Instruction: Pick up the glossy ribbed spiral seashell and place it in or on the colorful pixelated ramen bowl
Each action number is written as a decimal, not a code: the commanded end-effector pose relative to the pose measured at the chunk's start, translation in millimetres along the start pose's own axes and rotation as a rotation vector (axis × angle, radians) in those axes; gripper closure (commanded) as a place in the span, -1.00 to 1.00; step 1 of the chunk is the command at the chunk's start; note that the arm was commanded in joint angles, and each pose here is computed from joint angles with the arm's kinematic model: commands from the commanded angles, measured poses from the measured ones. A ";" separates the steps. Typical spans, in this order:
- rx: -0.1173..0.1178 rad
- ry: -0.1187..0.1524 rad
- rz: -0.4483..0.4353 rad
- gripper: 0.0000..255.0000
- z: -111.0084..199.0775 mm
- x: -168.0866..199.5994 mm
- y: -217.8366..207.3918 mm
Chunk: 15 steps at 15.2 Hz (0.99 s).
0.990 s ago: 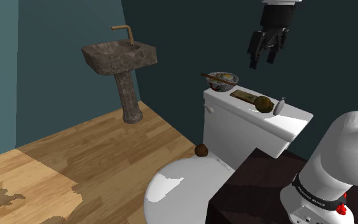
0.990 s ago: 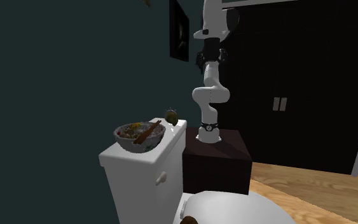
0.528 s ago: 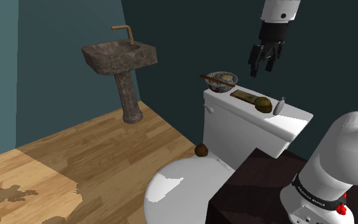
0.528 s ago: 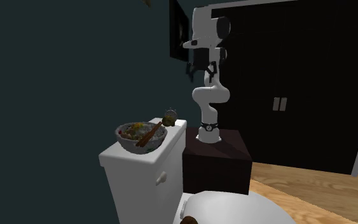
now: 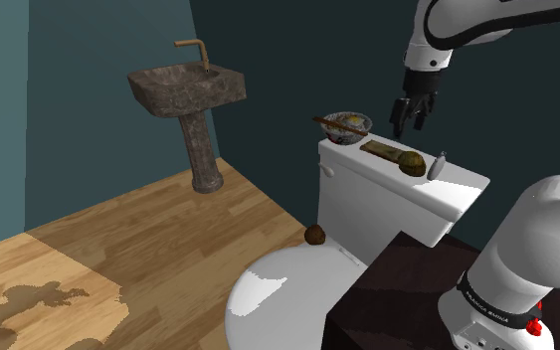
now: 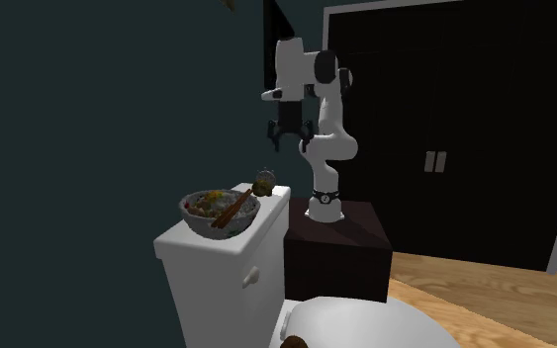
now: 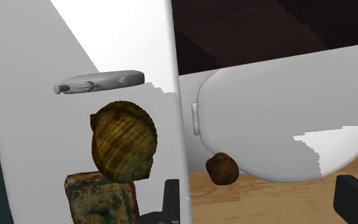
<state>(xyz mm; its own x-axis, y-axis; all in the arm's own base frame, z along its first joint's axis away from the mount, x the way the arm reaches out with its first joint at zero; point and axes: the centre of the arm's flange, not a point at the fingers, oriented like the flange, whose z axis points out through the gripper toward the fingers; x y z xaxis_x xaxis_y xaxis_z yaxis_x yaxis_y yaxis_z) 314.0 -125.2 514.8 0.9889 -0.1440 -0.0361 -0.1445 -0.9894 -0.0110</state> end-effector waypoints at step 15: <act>-0.014 -0.034 -0.008 -1.00 112.5 34.8 80.6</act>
<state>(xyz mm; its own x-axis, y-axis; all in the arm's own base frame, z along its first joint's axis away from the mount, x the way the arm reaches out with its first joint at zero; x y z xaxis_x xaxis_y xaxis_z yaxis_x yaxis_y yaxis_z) 333.4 -208.1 406.4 0.9882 -0.1360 -0.0701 -0.1362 -0.9907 0.0025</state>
